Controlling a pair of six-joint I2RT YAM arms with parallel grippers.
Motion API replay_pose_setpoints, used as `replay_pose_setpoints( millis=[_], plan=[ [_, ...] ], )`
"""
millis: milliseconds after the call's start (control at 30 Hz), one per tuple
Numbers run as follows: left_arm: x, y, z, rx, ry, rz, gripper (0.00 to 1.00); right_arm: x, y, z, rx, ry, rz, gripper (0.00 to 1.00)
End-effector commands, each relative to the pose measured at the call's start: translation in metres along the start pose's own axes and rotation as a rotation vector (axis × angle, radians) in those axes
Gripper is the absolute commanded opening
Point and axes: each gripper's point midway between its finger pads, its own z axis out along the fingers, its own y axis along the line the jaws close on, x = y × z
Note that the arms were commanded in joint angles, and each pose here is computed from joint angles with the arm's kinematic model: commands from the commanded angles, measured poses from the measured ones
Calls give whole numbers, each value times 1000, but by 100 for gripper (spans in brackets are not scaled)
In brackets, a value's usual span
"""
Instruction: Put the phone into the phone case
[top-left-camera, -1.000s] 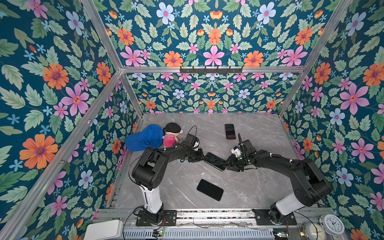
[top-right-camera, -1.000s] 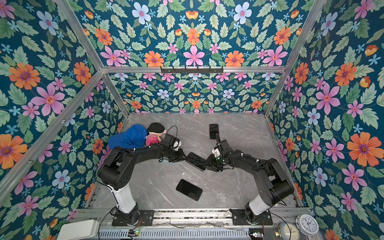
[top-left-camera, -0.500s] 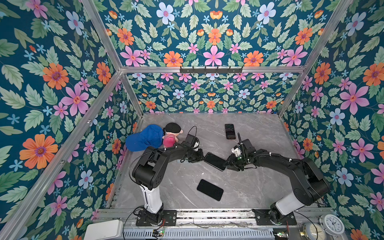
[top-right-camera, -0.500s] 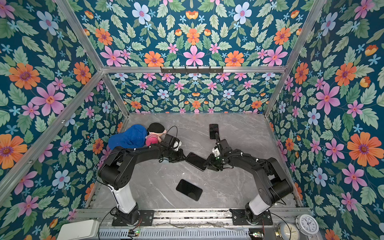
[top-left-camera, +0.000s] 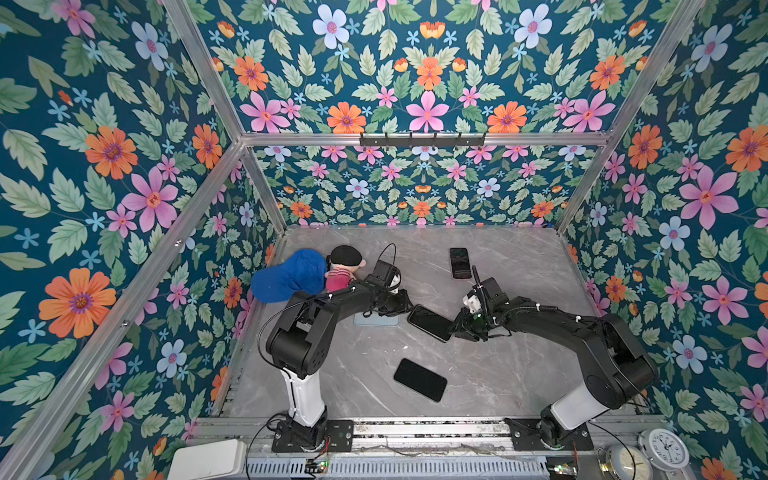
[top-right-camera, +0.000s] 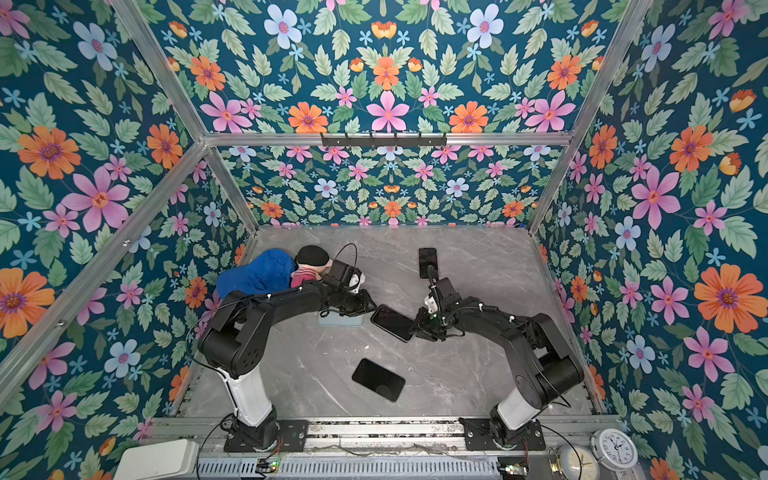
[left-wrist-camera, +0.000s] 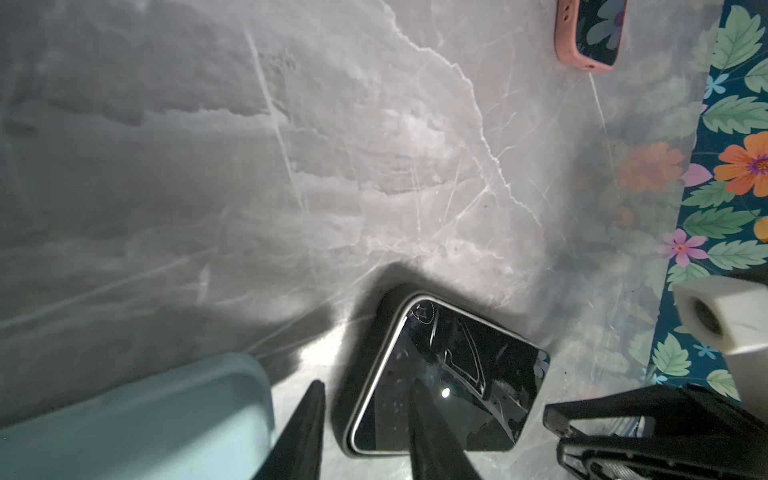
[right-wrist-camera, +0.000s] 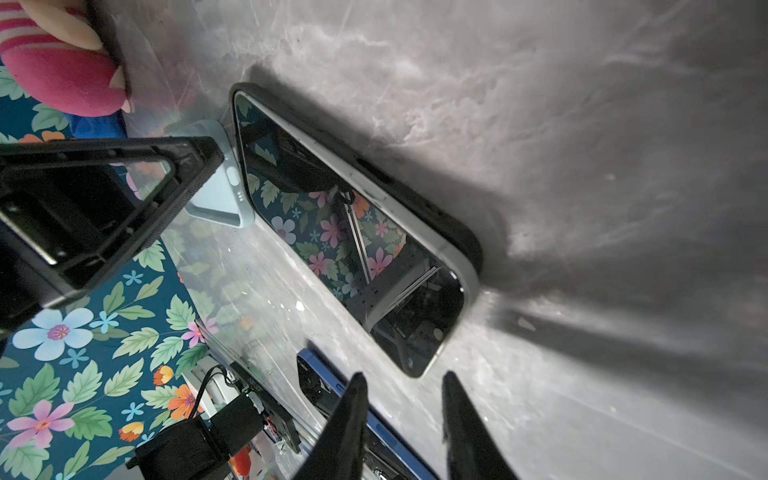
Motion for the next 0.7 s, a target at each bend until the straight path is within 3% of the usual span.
replay_pose_setpoints(
  millis=[0, 400, 667],
  plan=[
    [-4, -1, 3, 0, -2, 24, 38, 2, -5, 1, 27, 7, -3, 31],
    [-4, -10, 18, 39, 19, 37, 39, 0, -5, 4, 38, 5, -1, 29],
    [-1, -11, 23, 45, 29, 36, 31, -1, -3, 8, 38, 8, -7, 27]
  ],
)
